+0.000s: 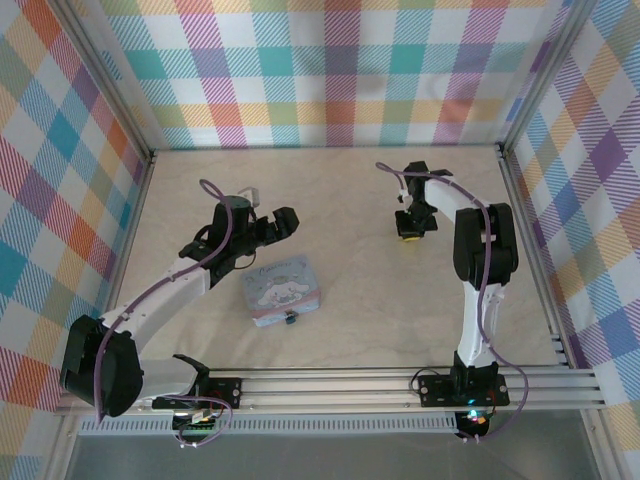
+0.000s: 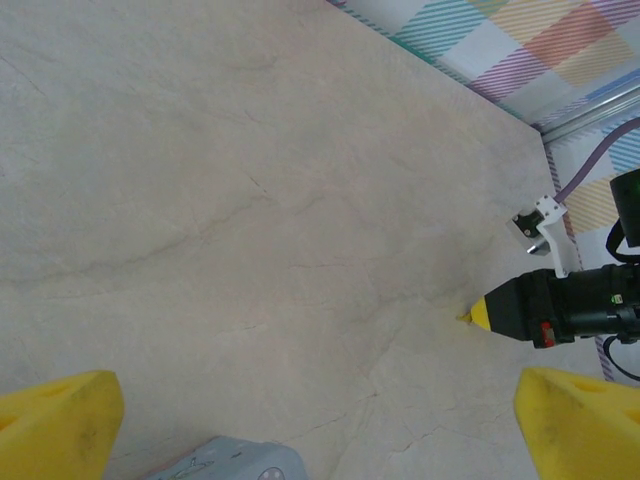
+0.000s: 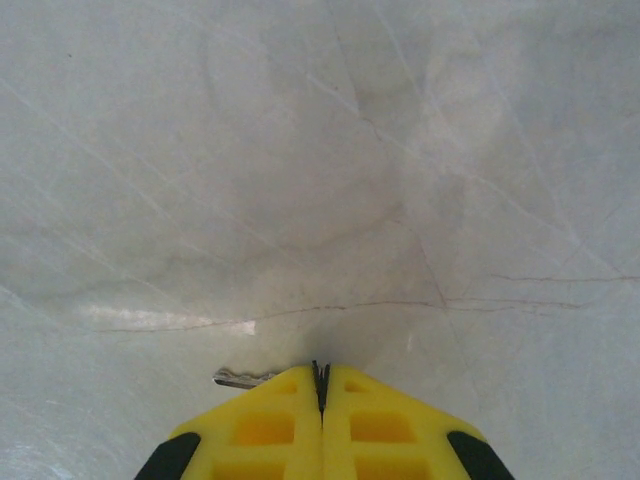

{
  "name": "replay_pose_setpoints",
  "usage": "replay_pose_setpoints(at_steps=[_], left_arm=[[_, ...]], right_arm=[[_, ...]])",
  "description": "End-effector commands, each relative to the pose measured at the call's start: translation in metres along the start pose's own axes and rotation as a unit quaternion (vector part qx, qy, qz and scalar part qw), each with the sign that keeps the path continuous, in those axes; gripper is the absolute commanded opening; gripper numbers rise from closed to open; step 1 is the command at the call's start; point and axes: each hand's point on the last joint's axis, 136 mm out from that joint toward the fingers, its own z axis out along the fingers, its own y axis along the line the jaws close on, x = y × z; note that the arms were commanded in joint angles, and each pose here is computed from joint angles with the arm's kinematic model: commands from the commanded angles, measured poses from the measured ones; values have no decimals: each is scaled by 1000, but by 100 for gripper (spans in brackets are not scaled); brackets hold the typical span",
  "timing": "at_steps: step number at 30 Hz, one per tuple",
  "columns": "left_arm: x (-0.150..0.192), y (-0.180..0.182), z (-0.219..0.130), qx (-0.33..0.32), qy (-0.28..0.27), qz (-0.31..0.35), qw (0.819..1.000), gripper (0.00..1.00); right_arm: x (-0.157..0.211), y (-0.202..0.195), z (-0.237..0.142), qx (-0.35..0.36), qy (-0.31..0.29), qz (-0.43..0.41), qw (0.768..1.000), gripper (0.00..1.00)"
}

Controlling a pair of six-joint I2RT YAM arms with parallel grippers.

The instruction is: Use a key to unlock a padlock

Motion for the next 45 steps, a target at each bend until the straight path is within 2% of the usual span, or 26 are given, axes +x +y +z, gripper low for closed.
replay_pose_setpoints(at_steps=[1, 8, 13, 20, 26, 31, 34, 40, 45], left_arm=[[-10, -19, -12, 22, -15, -2, 1000, 100], [-12, -29, -16, 43, -23, -27, 998, 100], [-14, -35, -18, 55, -24, -76, 995, 100], [-12, -38, -13, 60, -10, -180, 982, 98], [0, -40, -3, 40, 26, -303, 952, 98], [6, -60, 8, 58, 48, -370, 926, 97], [14, -70, 17, 47, 74, -405, 910, 97], [33, -95, 37, 40, 135, -470, 872, 89], [42, -109, 48, 34, 158, -497, 852, 80]], right_arm=[[2, 13, -19, -30, -21, 12, 999, 0], [-7, 39, -53, -110, -88, 36, 989, 0], [-16, 53, -89, -159, -182, 43, 969, 0], [-21, 68, -139, -119, -330, -1, 936, 0], [-18, 95, -173, -44, -433, -81, 897, 0], [-10, 127, -203, -3, -506, -155, 849, 0], [-6, 142, -216, 24, -540, -190, 819, 0], [5, 163, -227, 24, -575, -224, 786, 0], [15, 176, -226, 14, -589, -243, 770, 0]])
